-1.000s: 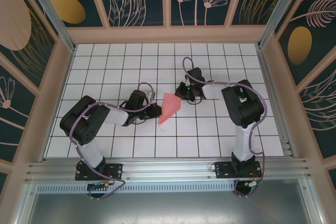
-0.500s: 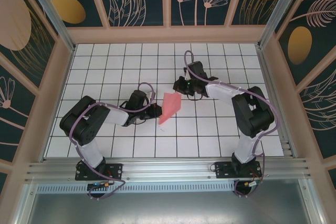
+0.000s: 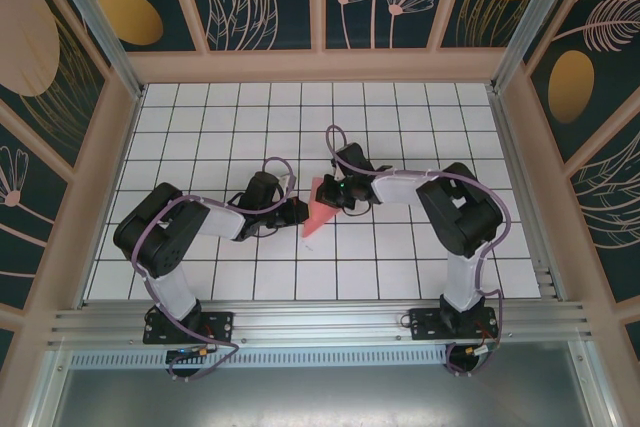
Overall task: Fold a paper plane with a square sheet of paper (pick it up from the middle)
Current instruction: Fourth fold the wing at the center of the table.
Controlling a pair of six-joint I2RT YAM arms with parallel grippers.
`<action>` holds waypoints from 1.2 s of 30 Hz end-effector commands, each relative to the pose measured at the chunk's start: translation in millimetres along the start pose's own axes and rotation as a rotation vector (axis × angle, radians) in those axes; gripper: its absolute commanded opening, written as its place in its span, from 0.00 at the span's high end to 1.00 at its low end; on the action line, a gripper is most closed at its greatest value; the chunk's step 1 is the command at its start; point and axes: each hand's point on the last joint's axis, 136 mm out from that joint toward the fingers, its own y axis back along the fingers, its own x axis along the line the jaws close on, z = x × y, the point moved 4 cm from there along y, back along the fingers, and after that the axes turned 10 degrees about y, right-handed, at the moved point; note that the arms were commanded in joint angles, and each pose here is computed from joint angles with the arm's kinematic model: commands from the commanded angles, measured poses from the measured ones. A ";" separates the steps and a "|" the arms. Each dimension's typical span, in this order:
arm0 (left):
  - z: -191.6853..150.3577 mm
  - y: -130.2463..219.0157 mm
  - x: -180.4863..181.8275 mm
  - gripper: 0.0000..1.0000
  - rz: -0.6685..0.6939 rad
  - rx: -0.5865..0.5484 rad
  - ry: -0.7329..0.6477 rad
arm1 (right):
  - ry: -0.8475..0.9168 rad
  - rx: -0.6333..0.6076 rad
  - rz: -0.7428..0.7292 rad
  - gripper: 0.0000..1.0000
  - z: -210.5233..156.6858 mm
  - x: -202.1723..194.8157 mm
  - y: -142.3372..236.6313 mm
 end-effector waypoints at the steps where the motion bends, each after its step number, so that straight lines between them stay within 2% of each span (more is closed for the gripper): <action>1: -41.2 -8.7 57.9 0.91 0.236 0.122 0.070 | -0.014 0.003 -0.020 0.94 -3.8 -10.4 -8.1; 10: -40.0 -6.8 54.6 0.86 0.228 0.115 0.073 | -0.017 0.043 -0.088 0.95 -20.5 -33.0 -18.3; 19: -33.2 11.2 31.7 0.70 0.173 0.074 0.068 | 0.006 0.040 -0.086 0.96 -24.7 -35.6 -16.5; 22: -33.1 18.6 23.1 0.68 0.154 0.073 0.064 | 0.007 0.038 -0.084 0.96 -24.8 -35.3 -15.9; 25: -37.1 24.8 20.5 0.69 0.142 0.082 0.068 | 0.009 0.035 -0.083 0.96 -23.7 -34.1 -14.8; 30: -43.5 34.5 12.4 0.78 0.082 0.085 0.082 | 0.011 0.032 -0.085 0.96 -23.2 -33.3 -14.3; 36: -44.0 33.8 4.9 0.79 0.046 0.100 0.070 | 0.015 0.036 -0.082 0.96 -24.2 -33.0 -15.2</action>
